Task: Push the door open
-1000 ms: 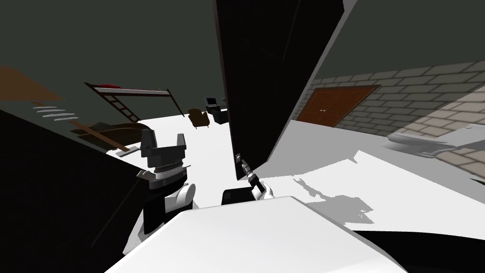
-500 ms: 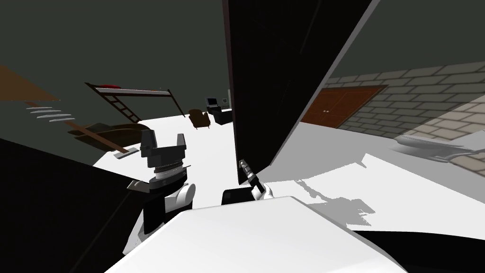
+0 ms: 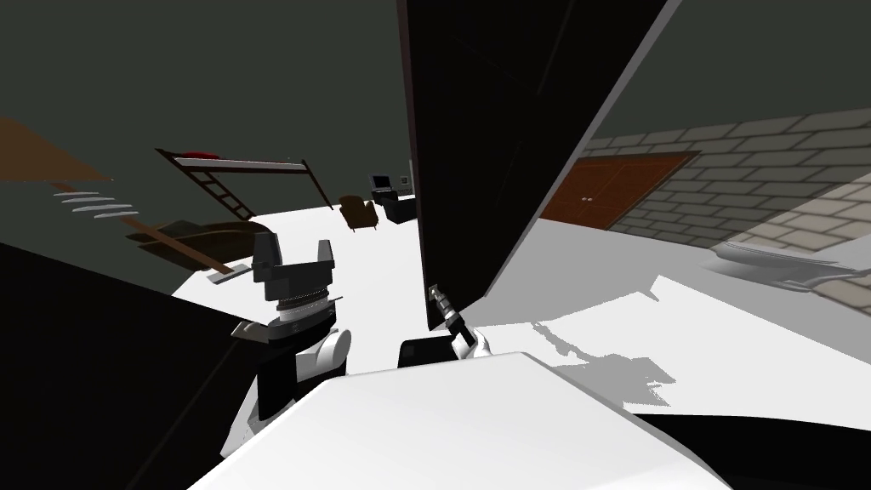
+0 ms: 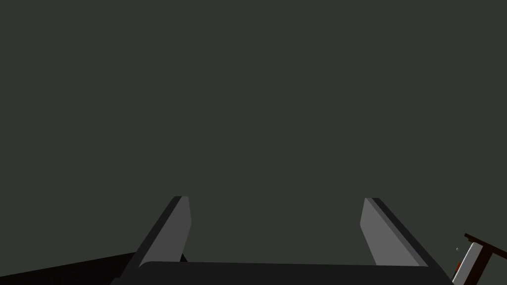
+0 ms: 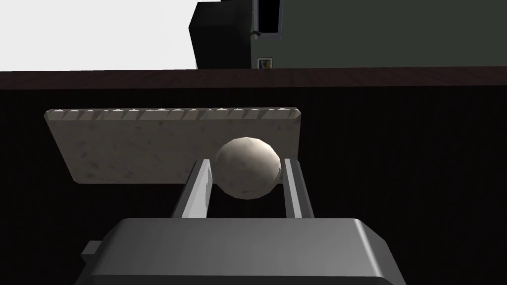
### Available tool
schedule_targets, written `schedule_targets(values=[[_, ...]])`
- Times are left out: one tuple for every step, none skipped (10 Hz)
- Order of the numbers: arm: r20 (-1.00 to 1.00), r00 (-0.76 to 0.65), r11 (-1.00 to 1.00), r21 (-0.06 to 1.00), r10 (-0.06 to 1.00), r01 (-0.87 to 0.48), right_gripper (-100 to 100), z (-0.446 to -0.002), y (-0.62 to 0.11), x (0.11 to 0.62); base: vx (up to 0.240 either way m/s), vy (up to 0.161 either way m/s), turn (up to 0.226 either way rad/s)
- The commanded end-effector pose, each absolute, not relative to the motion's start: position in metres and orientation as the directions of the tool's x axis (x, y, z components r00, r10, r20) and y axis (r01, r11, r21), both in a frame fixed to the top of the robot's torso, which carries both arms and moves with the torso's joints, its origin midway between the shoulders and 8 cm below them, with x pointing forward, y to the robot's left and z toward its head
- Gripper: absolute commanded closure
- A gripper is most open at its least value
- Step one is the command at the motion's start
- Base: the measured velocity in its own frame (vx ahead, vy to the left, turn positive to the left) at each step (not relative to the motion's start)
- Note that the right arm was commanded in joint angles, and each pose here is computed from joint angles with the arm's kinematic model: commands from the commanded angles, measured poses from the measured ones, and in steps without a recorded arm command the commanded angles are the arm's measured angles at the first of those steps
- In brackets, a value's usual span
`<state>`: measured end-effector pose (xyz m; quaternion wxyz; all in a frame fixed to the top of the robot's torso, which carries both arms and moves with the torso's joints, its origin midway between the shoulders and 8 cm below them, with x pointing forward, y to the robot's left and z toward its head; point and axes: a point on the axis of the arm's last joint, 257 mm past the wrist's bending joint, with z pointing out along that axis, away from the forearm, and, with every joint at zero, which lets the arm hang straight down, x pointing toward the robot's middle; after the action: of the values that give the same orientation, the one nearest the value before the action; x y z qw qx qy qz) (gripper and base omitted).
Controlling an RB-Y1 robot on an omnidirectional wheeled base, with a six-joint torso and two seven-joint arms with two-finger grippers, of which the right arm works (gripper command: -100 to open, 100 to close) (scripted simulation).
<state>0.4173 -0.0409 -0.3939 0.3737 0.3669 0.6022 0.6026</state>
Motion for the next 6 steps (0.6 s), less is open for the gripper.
schedule_targets(values=[[-0.007,-0.451,0.002,1.000,0.892,-0.012,100,-0.392,-0.041,0.418,0.000,0.000,0.000],[-0.013,-0.423,0.010,1.000,0.906,-0.008,100,-0.395,-0.056,0.423,0.080,0.052,0.046],[-0.014,-0.414,0.011,1.000,0.910,-0.008,100,-0.395,-0.060,0.425,0.118,0.101,0.021],[-0.017,-0.394,0.014,1.000,0.919,-0.009,100,-0.395,-0.070,0.429,0.100,0.091,0.020],[-0.018,-0.383,0.016,1.000,0.923,-0.009,100,-0.395,-0.075,0.431,0.111,0.101,0.023],[-0.019,-0.371,0.017,1.000,0.929,-0.009,100,-0.394,-0.081,0.433,0.134,0.081,0.014]])
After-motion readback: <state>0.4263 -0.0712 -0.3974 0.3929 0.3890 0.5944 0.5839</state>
